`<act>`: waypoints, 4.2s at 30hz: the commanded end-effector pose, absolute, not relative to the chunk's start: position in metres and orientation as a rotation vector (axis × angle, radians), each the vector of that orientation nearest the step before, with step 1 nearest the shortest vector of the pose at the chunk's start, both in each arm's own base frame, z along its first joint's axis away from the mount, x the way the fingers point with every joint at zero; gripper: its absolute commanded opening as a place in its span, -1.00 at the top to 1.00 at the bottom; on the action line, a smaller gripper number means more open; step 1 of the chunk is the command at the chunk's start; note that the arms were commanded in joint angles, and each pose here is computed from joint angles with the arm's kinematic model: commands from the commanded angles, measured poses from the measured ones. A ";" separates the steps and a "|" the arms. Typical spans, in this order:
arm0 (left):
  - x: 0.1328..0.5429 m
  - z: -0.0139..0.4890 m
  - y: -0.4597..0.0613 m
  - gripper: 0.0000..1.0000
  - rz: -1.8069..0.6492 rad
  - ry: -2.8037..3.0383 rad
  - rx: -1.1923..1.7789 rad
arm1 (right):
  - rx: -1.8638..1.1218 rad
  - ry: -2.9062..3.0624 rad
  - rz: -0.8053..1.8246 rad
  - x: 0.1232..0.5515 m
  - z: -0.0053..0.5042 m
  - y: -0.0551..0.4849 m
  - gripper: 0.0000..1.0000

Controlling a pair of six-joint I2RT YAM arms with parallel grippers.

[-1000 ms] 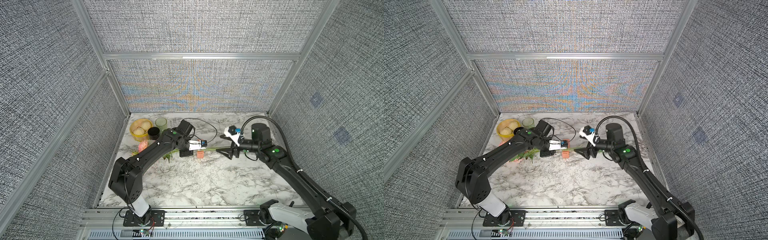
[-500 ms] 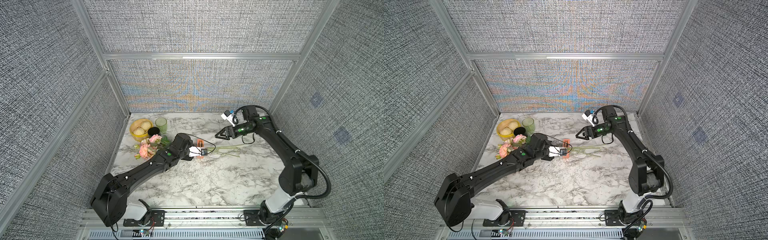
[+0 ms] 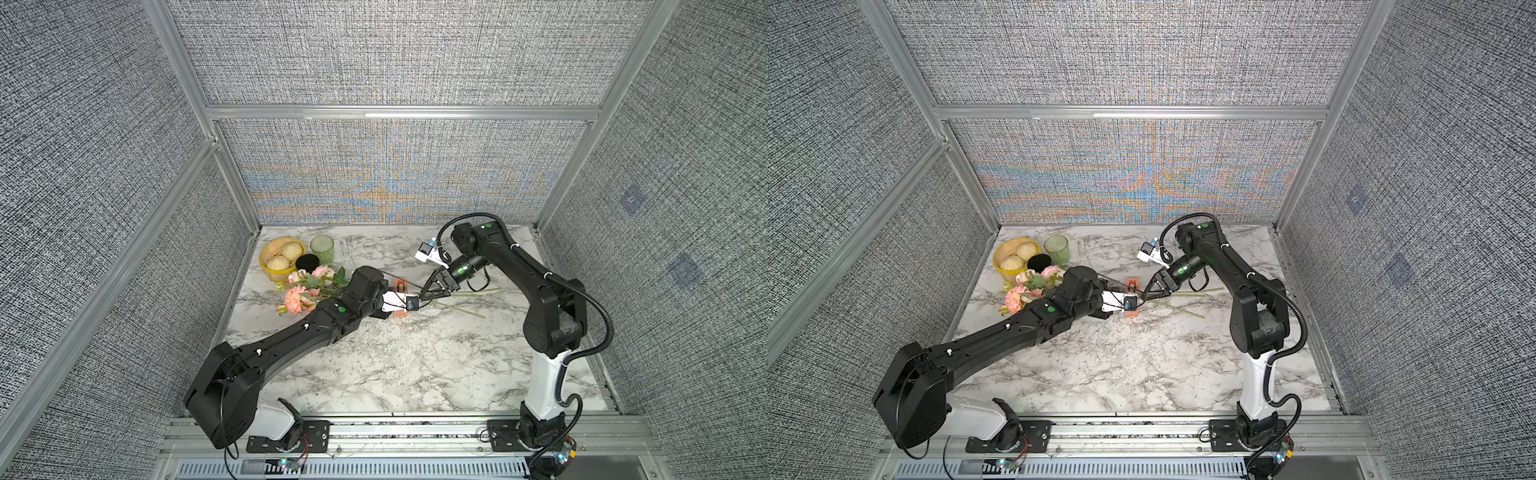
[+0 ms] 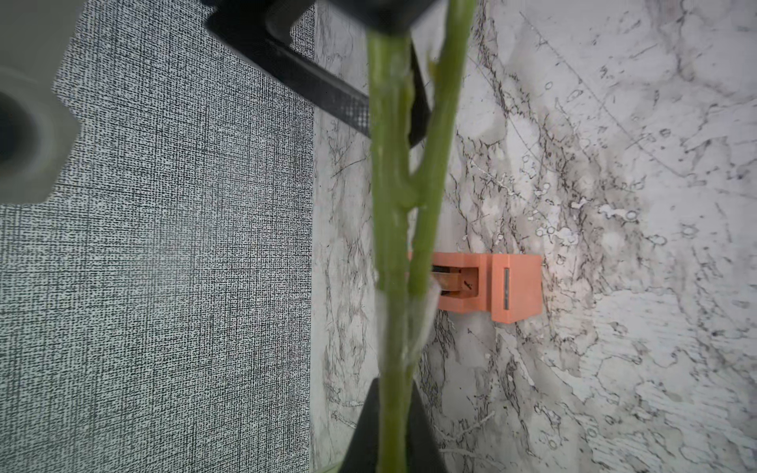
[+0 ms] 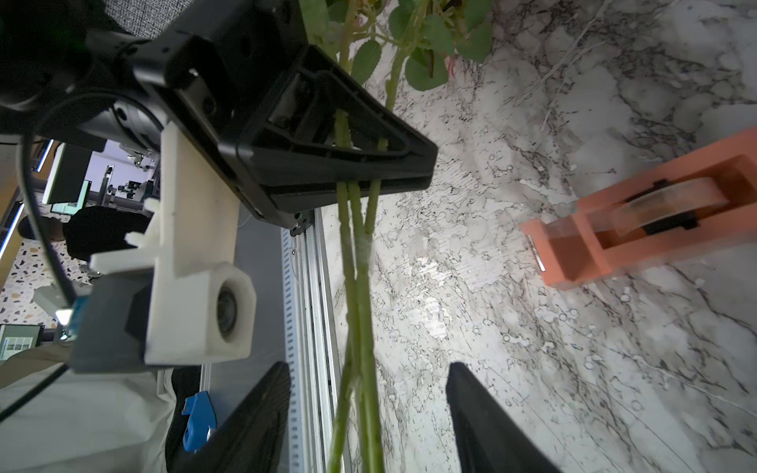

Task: Wrap bouquets with tape
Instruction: Wrap the tape around the bouquet.

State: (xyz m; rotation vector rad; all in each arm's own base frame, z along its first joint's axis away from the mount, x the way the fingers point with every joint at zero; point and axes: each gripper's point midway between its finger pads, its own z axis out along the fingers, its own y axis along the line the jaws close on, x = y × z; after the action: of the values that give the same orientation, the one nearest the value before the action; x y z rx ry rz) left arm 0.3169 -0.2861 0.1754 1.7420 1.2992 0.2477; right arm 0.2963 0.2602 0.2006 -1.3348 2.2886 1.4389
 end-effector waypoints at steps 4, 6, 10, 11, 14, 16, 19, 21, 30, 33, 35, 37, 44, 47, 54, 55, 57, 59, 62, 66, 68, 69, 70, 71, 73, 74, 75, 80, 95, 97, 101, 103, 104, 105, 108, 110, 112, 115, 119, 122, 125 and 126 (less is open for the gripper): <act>0.320 0.179 -0.289 1.00 0.260 1.282 1.717 | -1.411 2.205 1.488 0.282 0.207 0.263 -0.29; 0.320 0.179 -0.289 1.00 0.259 1.283 1.718 | -1.431 2.200 1.474 0.281 0.205 0.264 -0.25; 0.319 0.179 -0.286 1.00 0.264 1.296 1.713 | -1.460 2.253 1.393 0.284 0.189 0.264 -0.07; 0.318 0.179 -0.285 1.00 0.264 1.296 1.714 | -1.463 2.263 1.379 0.286 0.186 0.263 -0.04; 0.315 0.178 -0.283 1.00 0.255 1.308 1.721 | -1.449 2.298 1.330 0.292 0.177 0.262 0.22; 0.313 0.177 -0.281 1.00 0.252 1.316 1.736 | -1.443 2.314 1.291 0.297 0.172 0.262 0.41; 0.312 0.181 -0.278 1.00 0.247 1.339 1.720 | -1.460 2.316 1.245 0.300 0.168 0.264 0.63; 0.310 0.186 -0.276 1.00 0.239 1.352 1.700 | -1.475 2.310 1.199 0.303 0.167 0.267 0.76; 0.299 0.216 -0.260 -0.13 0.196 1.416 1.546 | -1.514 2.199 1.084 0.316 0.173 0.274 1.00; 0.298 0.228 -0.251 -0.30 0.187 1.456 1.464 | -1.561 2.113 1.040 0.314 0.178 0.276 1.00; 0.300 0.239 -0.246 -0.52 0.183 1.473 1.409 | -1.583 2.054 0.972 0.317 0.180 0.278 1.00; 0.302 0.251 -0.240 -1.00 0.174 1.495 1.347 | -1.601 1.989 0.908 0.319 0.182 0.279 1.00; 0.293 0.266 -0.230 -1.00 -0.072 1.609 1.236 | -1.641 1.701 0.586 0.334 0.187 0.281 1.00; 0.281 0.244 -0.235 -1.00 -0.147 1.703 1.360 | -1.617 1.501 0.497 0.334 0.198 0.284 1.00; 0.267 0.208 -0.241 -0.95 -0.221 1.733 1.535 | -1.622 1.154 0.229 0.334 0.196 0.290 1.00; 0.268 0.205 -0.242 -0.93 -0.220 1.740 1.545 | -1.632 1.124 0.198 0.334 0.195 0.291 1.00; 0.266 0.195 -0.242 -0.91 -0.245 1.767 1.590 | -1.643 1.087 0.101 0.338 0.192 0.292 1.00; 0.267 0.187 -0.244 -0.90 -0.266 1.790 1.619 | -1.663 1.050 0.014 0.340 0.187 0.291 1.00; 0.275 0.169 -0.243 -0.88 -0.265 1.823 1.658 | -1.620 1.004 -0.069 0.343 0.193 0.290 1.00; 0.290 0.149 -0.241 -0.81 -0.231 1.875 1.704 | -1.644 0.939 -0.198 0.340 0.190 0.293 1.00; 0.294 0.146 -0.239 -0.74 -0.242 1.899 1.724 | -1.629 0.900 -0.265 0.341 0.190 0.291 1.00; 0.296 0.144 -0.238 -0.71 -0.244 1.915 1.727 | -1.619 0.885 -0.301 0.342 0.191 0.289 1.00; 0.298 0.142 -0.237 -0.68 -0.247 1.926 1.729 | -1.613 0.877 -0.318 0.342 0.192 0.288 1.00; 0.300 0.140 -0.237 -0.65 -0.253 1.933 1.728 | -1.605 0.865 -0.326 0.341 0.194 0.288 1.00; 0.301 0.138 -0.239 -0.55 -0.275 1.933 1.736 | -1.609 0.855 -0.328 0.337 0.194 0.287 1.00; 0.301 0.138 -0.240 -0.48 -0.284 1.933 1.737 | -1.596 0.855 -0.331 0.337 0.196 0.286 1.00; 0.300 0.137 -0.241 -0.43 -0.297 1.936 1.743 | -1.582 0.853 -0.335 0.337 0.198 0.285 1.00; 0.300 0.135 -0.240 0.03 -0.297 1.955 1.766 | -1.569 0.813 -0.359 0.332 0.205 0.286 1.00; 0.297 0.174 -0.248 1.00 -0.292 1.769 1.784 | -1.698 1.037 -0.241 0.306 0.187 0.276 0.11; 0.298 0.178 -0.249 1.00 -0.272 1.748 1.771 | -1.726 1.159 -0.112 0.291 0.185 0.272 -0.14; 0.301 0.179 -0.250 1.00 -0.143 1.679 1.771 | -1.734 1.454 0.314 0.243 0.191 0.265 -0.32; 0.302 0.178 -0.250 1.00 -0.071 1.647 1.780 | -1.667 1.566 0.500 0.228 0.208 0.265 -0.39; 0.304 0.178 -0.250 1.00 -0.025 1.631 1.786 | -1.600 1.627 0.581 0.227 0.223 0.265 -0.43; 0.305 0.179 -0.250 1.00 0.014 1.615 1.782 | -1.541 1.682 0.629 0.228 0.234 0.263 -0.48; 0.307 0.183 -0.251 1.00 0.135 1.535 1.770 | -1.367 1.801 0.839 0.232 0.271 0.253 -0.54; 0.307 0.189 -0.253 1.00 0.191 1.466 1.750 | -1.319 1.803 1.007 0.230 0.292 0.244 -0.55; 0.308 0.197 -0.257 1.00 0.229 1.387 1.717 | -1.278 1.851 1.035 0.239 0.293 0.238 -0.62; 0.308 0.205 -0.260 1.00 0.285 1.315 1.683 | -1.288 2.003 0.964 0.259 0.270 0.231 -0.65; 0.306 0.210 -0.264 1.00 0.327 1.265 1.691 | -1.389 2.125 1.034 0.270 0.245 0.236 -0.65; 0.304 0.214 -0.266 1.00 0.343 1.239 1.701 | -1.455 2.201 1.070 0.280 0.226 0.240 -0.61; 0.304 0.212 -0.267 1.00 0.351 1.229 1.722 | -1.519 2.206 1.104 0.285 0.215 0.244 -0.53; 0.304 0.212 -0.267 1.00 0.356 1.231 1.722 | -1.531 2.198 1.118 0.286 0.213 0.246 -0.49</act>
State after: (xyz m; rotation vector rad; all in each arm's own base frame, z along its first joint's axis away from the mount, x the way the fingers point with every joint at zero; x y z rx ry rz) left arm 0.2979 -0.2603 0.1958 1.7567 1.2924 0.3251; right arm 0.3050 0.2494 0.2164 -1.4566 2.1724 1.0398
